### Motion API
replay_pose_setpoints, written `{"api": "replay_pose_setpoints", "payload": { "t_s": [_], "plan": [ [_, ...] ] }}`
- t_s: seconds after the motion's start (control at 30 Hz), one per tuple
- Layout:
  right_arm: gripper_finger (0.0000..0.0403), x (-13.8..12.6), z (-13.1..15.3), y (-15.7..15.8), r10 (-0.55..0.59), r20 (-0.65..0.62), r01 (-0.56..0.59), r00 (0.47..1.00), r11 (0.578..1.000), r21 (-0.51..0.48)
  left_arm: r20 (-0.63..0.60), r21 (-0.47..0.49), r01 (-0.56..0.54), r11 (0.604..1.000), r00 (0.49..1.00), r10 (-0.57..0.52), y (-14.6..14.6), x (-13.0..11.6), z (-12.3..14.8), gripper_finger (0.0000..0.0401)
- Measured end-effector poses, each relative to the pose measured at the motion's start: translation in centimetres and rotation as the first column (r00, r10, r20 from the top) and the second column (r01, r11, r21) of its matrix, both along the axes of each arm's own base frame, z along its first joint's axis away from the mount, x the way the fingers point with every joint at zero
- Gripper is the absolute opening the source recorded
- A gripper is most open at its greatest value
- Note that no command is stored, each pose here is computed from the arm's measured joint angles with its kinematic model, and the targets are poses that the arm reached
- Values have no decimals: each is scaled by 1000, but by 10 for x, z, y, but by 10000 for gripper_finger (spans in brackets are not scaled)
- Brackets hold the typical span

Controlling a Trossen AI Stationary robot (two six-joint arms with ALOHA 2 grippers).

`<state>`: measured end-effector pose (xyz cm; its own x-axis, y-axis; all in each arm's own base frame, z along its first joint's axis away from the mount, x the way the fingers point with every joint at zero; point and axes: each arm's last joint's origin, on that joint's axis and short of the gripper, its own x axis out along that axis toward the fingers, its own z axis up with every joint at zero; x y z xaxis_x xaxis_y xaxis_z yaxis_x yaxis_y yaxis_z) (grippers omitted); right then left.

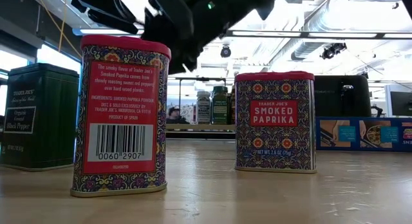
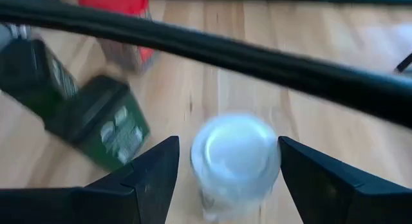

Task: Shelf spices
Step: Put the white seasoning bottle on the shelf aligned with the other white seasoning bottle

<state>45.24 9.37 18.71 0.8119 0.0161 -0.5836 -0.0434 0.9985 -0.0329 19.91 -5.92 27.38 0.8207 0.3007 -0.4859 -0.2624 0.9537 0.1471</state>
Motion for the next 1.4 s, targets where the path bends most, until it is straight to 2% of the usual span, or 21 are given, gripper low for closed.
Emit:
{"api": "replay_pose_setpoints", "payload": {
  "t_s": [0.47, 0.57, 0.7, 0.83, 0.97, 1.17, 1.4],
  "plan": [
    [255, 1, -7, -5, -24, -24, 24, 999, 1000, 17, 2, -7, -3, 1000, 1000, 3, 0, 0, 0, 273],
    [236, 2, -6, -5, -22, -20, 23, 1000, 1000, 16, 3, -9, -5, 1000, 1000, 5, 0, 0, 0, 273],
    [184, 2, -5, -5, -26, -5, 26, 1000, 1000, 17, 3, -9, -4, 1000, 1000, 4, 0, 0, 0, 273],
    [184, 3, -4, -11, -47, -2, 47, 999, 999, 11, 3, -8, -5, 1000, 1000, 5, 0, 0, 0, 273],
    [184, -4, 13, -24, -91, -13, 91, 996, 995, -34, 1, -6, -4, 1000, 1000, 4, 0, 0, 0, 273],
    [184, -25, 58, -53, -174, -17, 168, 985, 972, -166, 7, 26, -24, 999, 1000, 24, -3, -2, 0, 273],
    [184, -52, 106, -116, -273, 20, 270, 962, 932, -243, 7, 75, -49, 996, 999, 48, -10, -9, -1, 273]
  ]
}}
